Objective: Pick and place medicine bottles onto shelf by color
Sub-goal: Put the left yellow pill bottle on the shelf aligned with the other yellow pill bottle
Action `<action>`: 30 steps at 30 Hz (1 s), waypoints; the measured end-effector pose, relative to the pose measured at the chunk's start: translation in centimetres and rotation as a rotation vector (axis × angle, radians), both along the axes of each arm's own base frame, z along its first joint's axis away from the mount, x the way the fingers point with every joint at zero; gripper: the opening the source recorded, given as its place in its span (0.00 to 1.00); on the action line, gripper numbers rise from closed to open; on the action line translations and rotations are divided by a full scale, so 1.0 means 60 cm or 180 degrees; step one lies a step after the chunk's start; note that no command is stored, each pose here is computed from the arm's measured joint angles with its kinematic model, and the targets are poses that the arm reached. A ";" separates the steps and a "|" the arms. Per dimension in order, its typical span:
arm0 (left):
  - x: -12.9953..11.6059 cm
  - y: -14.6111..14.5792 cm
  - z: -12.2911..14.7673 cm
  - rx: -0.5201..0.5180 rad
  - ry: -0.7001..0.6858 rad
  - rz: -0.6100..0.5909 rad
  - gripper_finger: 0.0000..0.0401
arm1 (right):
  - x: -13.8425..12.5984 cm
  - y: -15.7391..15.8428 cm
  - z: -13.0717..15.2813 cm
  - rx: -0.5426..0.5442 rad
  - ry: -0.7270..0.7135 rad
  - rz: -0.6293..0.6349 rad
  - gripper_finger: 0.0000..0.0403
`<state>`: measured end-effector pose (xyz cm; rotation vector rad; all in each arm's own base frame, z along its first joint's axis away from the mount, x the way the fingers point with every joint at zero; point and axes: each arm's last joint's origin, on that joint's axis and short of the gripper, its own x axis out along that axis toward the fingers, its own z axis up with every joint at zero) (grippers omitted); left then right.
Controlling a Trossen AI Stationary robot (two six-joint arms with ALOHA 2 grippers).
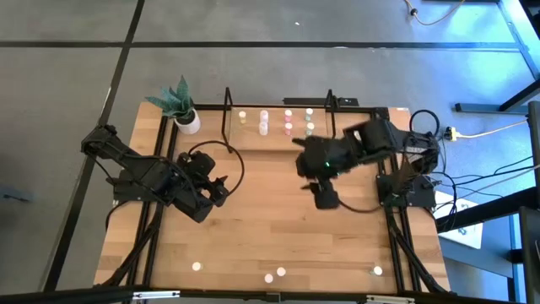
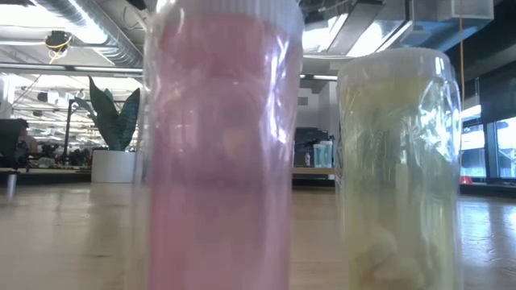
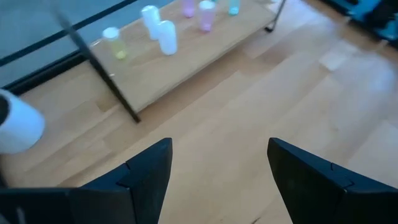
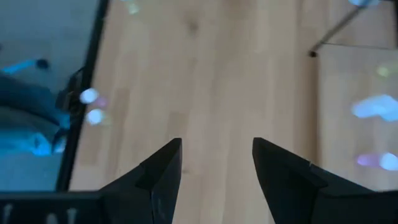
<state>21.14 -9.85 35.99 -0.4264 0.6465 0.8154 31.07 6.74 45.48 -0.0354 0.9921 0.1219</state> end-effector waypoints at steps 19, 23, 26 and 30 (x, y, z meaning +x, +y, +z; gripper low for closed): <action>0.014 -0.128 -0.002 0.0028 -0.0270 -0.1599 0.64 | -0.080 0.142 0.010 0.0028 0.0053 0.0712 0.49; 0.013 -0.150 -0.017 -0.0098 -0.0092 -0.1809 0.64 | -0.092 0.163 0.011 -0.0015 -0.0018 0.0611 0.49; 0.010 -0.161 -0.024 -0.0286 0.0056 -0.1994 0.64 | -0.096 0.171 0.013 0.0037 -0.0095 0.0374 0.49; -0.007 -0.177 -0.026 -0.0438 0.0190 -0.2233 0.64 | -0.093 0.177 0.017 0.0134 -0.0250 0.0075 0.49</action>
